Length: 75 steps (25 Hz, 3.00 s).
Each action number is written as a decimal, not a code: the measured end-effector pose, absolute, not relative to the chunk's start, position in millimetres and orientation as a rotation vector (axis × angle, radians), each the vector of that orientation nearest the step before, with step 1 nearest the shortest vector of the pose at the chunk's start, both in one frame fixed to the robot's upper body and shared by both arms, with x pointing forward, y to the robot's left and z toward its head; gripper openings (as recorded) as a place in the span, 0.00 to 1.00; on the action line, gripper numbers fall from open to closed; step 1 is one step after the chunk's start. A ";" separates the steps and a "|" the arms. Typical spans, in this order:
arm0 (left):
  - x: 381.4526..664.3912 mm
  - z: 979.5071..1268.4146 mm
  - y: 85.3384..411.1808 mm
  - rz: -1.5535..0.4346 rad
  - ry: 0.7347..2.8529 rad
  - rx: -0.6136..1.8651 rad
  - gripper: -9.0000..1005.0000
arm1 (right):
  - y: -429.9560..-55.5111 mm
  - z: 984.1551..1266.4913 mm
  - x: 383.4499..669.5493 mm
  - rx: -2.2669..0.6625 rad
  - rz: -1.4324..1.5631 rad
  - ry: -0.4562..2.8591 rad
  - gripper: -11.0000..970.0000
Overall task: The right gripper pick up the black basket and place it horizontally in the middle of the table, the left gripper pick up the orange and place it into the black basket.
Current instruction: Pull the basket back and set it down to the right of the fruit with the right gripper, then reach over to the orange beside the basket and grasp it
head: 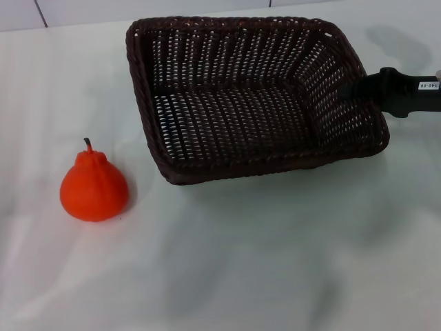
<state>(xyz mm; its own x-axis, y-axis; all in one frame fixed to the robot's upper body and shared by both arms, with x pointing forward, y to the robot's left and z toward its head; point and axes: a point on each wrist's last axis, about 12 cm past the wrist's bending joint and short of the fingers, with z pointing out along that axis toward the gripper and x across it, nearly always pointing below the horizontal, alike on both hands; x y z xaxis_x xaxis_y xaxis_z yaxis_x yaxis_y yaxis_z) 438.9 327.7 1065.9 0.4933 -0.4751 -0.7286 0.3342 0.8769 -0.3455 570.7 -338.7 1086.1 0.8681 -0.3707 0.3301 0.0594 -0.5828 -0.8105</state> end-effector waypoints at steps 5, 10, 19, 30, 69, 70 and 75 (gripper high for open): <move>439.0 1065.9 327.7 -0.494 0.934 -0.166 0.90 | -337.2 1084.0 570.7 -2.117 -0.579 0.260 0.32; 440.2 1065.3 326.6 -0.500 0.944 -0.163 0.90 | -335.6 1083.2 570.7 -2.116 -0.575 0.262 0.35; 436.2 1060.0 327.3 -0.534 1.054 -0.047 0.90 | -346.9 1089.6 567.0 -2.097 -0.565 0.281 0.78; 448.3 1018.7 316.7 -0.584 1.581 0.378 0.88 | -375.0 1102.9 578.5 -2.067 -0.735 0.392 0.77; 448.7 1064.3 323.2 -0.766 1.272 0.378 0.10 | -364.9 1107.5 590.6 -2.026 -0.813 0.371 0.76; 454.3 1067.2 318.7 -0.789 1.258 0.381 0.07 | -363.5 1107.1 590.7 -2.025 -0.815 0.365 0.76; 477.5 1070.9 296.1 -0.841 1.258 0.419 0.06 | -360.7 1108.0 590.5 -2.011 -0.820 0.342 0.76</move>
<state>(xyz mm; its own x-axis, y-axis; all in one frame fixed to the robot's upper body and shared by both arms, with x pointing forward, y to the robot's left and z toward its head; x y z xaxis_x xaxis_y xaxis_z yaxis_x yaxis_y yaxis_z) 477.5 296.1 1070.9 0.0720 -0.3217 -0.9441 0.7491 0.6424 -0.1617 590.5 -360.7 1108.0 0.7405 -0.5278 0.4160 0.0761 -0.5491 -0.8323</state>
